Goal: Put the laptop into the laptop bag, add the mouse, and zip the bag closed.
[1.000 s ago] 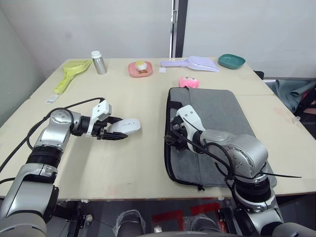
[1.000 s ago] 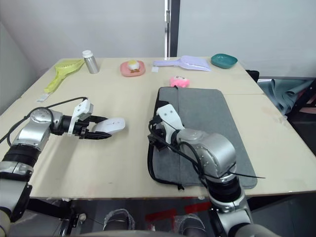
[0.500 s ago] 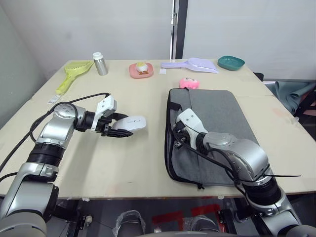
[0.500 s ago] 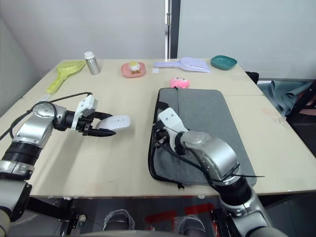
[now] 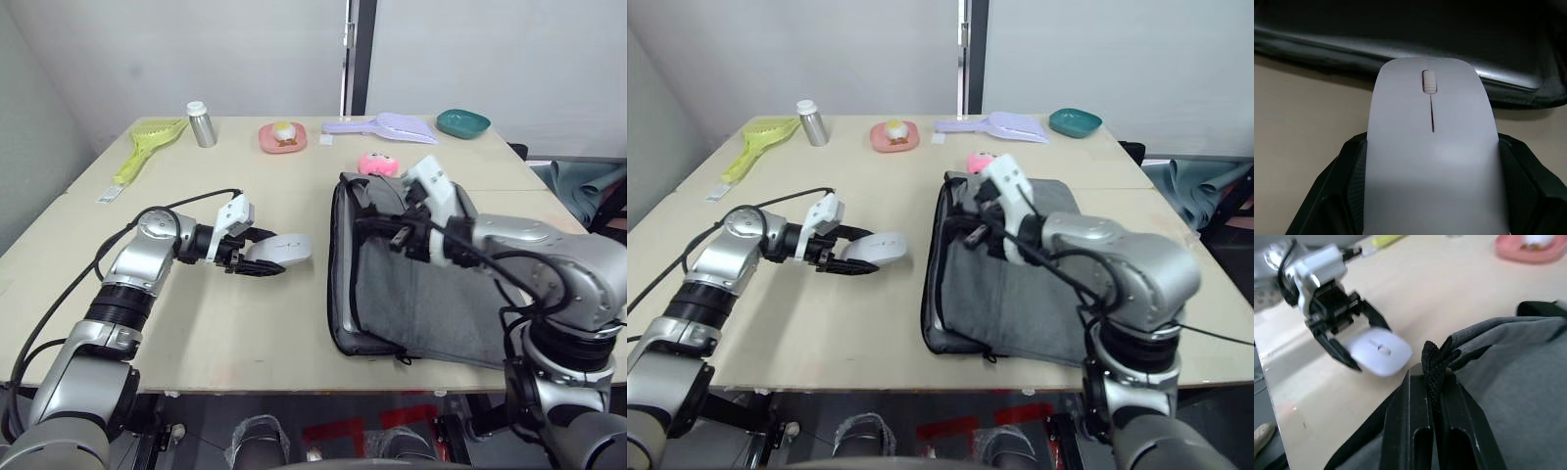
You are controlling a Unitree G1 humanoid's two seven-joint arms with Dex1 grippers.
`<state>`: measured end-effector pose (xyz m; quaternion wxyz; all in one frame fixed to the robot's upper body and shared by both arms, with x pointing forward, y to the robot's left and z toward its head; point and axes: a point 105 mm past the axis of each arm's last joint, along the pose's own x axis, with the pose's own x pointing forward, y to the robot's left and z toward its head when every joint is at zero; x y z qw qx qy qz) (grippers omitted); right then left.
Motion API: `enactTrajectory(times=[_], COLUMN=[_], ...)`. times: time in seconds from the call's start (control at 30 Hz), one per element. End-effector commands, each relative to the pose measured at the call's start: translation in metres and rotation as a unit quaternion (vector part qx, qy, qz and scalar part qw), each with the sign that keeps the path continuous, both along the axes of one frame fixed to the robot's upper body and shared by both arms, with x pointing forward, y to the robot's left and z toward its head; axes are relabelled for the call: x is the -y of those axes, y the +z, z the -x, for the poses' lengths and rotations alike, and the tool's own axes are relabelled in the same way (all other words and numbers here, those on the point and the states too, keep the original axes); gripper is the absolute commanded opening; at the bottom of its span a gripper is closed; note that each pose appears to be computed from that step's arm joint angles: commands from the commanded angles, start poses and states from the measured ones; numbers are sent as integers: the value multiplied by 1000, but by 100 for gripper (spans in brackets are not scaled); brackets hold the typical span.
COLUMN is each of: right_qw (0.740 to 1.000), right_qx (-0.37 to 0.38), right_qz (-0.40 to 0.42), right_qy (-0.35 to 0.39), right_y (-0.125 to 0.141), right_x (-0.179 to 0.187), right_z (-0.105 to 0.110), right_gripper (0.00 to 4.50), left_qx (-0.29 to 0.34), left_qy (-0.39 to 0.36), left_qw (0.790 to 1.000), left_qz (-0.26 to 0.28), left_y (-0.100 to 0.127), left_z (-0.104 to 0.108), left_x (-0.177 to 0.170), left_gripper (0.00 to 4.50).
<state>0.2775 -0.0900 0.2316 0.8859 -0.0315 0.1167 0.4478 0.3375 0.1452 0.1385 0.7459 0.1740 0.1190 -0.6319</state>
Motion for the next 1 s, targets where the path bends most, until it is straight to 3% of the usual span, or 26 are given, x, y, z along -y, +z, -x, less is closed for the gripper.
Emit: enactTrajectory(times=[0.03,0.13,0.37,0.73,1.0], right_qw=[995,990,990,993,993], right_qx=[69,91,84,66,65], right_qz=[-50,-71,-56,-39,-37], right_qy=[52,87,97,89,88], right_y=[34,45,38,21,18], right_x=[8,17,18,8,6], right_z=[16,29,30,23,22], right_gripper=[2,2,2,2,2], left_qx=[28,33,63,122,121], left_qy=[-12,-19,-23,-31,-20], left_qw=[1000,999,998,992,992], left_qz=[8,20,18,1,39], left_y=[9,7,1,-11,-11], left_z=[-9,-16,-33,-36,-33], left_x=[13,31,67,124,145], left_gripper=[286,286,286,286,286])
